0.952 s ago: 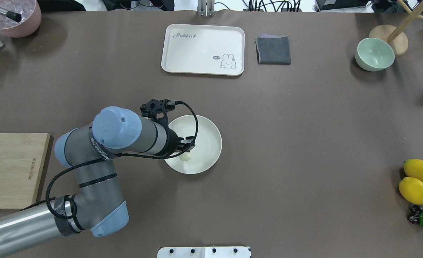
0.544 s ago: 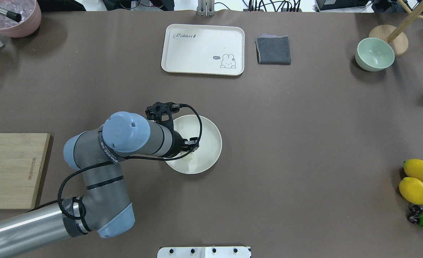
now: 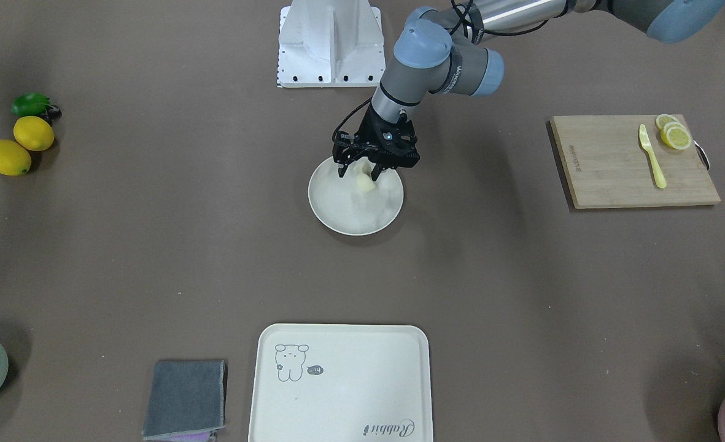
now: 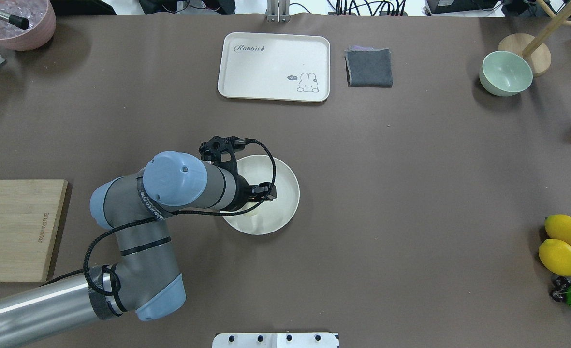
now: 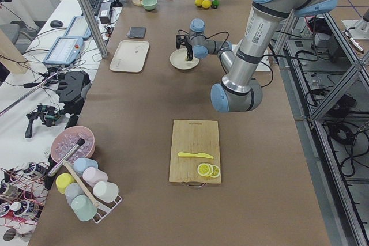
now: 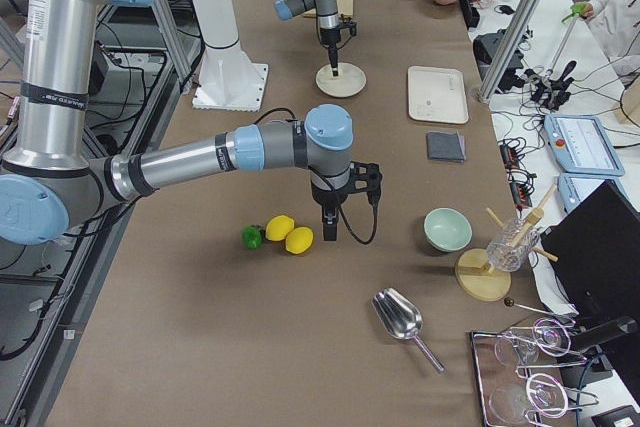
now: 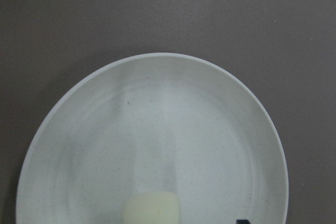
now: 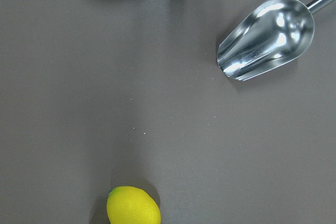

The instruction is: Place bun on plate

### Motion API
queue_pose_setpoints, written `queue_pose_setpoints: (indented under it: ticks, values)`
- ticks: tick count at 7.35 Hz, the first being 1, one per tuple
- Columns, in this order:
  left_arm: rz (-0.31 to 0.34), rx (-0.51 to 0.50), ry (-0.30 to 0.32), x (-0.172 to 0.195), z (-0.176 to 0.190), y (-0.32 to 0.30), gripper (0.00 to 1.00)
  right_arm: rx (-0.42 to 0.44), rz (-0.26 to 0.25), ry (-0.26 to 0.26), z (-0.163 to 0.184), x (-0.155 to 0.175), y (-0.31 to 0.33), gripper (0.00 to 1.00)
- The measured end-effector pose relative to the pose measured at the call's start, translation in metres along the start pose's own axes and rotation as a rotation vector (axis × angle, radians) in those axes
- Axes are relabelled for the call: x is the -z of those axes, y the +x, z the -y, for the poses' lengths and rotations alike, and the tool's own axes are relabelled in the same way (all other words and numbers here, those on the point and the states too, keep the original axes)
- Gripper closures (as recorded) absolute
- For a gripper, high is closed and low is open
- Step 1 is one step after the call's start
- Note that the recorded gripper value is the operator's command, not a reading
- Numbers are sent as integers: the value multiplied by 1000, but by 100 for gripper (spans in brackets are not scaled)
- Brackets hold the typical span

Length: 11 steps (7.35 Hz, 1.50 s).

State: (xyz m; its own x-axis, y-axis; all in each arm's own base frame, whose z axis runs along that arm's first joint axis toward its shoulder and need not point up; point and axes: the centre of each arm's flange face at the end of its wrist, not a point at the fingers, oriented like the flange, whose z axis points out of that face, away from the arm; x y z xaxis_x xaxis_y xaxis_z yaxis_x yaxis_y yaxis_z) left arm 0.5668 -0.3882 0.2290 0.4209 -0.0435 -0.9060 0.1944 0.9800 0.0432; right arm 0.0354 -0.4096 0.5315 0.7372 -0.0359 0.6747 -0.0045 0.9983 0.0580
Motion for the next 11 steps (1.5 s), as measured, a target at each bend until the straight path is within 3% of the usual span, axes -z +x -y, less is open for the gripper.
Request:
queue_pose_setpoints:
  ticks: [2,5,6,8,10,11]
  values:
    - [-7,-1,2,2,0,4,3,0,0,2,0,1,0,0]
    - [-2,10,26,23,17,6,3,-11,-3,-9,-5,-3,5,0]
    - [53,6,36,49,30,1,3,-17,-3,-14,-7,-5,7,0]
    - [222,-71,19,125,57,-26,3,-26,-4,-22,-10,-8,12,0]
    - [341,-159,-25,191,102,-116,3,-43,-8,-34,-16,-13,19,0]
    - [364,-192,-57,225,131,-171,3,-55,-11,-39,-20,-15,25,0]
